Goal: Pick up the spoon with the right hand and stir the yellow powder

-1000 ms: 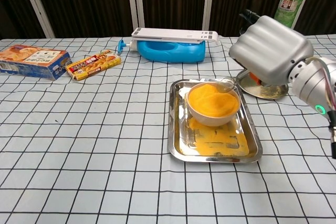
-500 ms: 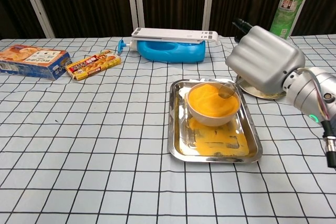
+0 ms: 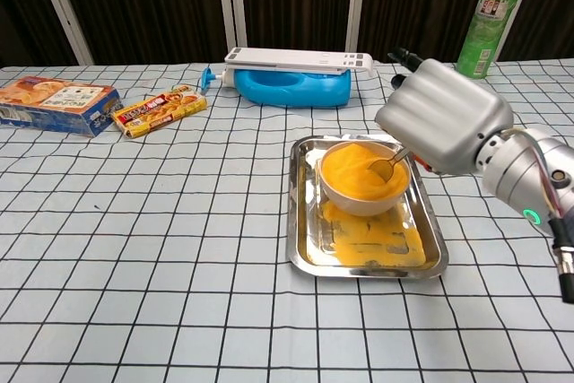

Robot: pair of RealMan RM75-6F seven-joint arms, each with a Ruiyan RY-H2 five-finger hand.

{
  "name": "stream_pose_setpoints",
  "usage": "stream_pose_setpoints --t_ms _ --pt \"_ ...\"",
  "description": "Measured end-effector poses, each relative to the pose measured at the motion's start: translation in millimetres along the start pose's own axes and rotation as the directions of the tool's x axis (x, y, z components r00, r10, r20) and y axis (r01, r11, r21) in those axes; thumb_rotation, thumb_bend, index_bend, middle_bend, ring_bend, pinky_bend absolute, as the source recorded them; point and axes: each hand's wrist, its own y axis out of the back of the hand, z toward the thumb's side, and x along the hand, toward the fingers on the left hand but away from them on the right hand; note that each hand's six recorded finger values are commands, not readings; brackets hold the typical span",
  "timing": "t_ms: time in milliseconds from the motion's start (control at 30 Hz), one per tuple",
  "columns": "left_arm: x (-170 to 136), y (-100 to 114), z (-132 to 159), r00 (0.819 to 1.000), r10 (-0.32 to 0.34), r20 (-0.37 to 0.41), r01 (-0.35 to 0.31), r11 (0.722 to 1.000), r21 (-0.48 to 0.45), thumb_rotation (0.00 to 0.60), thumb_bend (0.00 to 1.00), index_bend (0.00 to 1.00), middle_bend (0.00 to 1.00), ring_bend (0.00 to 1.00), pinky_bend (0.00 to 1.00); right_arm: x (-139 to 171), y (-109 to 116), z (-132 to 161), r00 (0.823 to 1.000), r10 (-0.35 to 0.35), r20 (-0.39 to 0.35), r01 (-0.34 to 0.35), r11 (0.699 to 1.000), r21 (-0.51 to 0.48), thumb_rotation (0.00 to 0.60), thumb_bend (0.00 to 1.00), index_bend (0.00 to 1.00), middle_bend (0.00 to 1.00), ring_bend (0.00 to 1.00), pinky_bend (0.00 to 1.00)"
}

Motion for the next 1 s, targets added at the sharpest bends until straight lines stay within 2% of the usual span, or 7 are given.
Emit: stream_pose_setpoints --t_ms 200,433,733,1000 --pt "0.0 0.0 0.0 1.000 0.002 -0.001 -0.002 1.000 0.002 0.600 0.00 0.00 0.00 0.00 0.00 4.5 5.6 0.0 1.000 -0.013 -0.007 0.013 1.000 -0.024 0.600 0.71 0.67 0.61 0.30 0.00" --pt "0.2 -0.3 -0.2 1.000 0.002 -0.003 -0.002 1.000 0.003 0.600 0.00 0.00 0.00 0.00 0.00 0.5 8.2 -14.6 0.998 -0.041 0.039 0.041 0.999 -0.009 0.600 0.71 0.67 0.61 0.30 0.00" --pt "0.3 -0.1 -0.3 1.000 0.002 -0.004 -0.002 1.000 0.003 0.600 0.00 0.00 0.00 0.00 0.00 -3.4 -0.1 -25.3 0.997 -0.033 0.064 0.031 0.999 0.032 0.600 0.71 0.67 0.61 0.30 0.00" --pt "0.5 -0.4 -0.2 1.000 0.001 -0.003 -0.001 1.000 0.003 0.600 0.00 0.00 0.00 0.00 0.00 -1.8 -9.7 -21.5 0.998 -0.010 0.059 0.008 1.000 0.028 0.600 0.71 0.67 0.61 0.30 0.00"
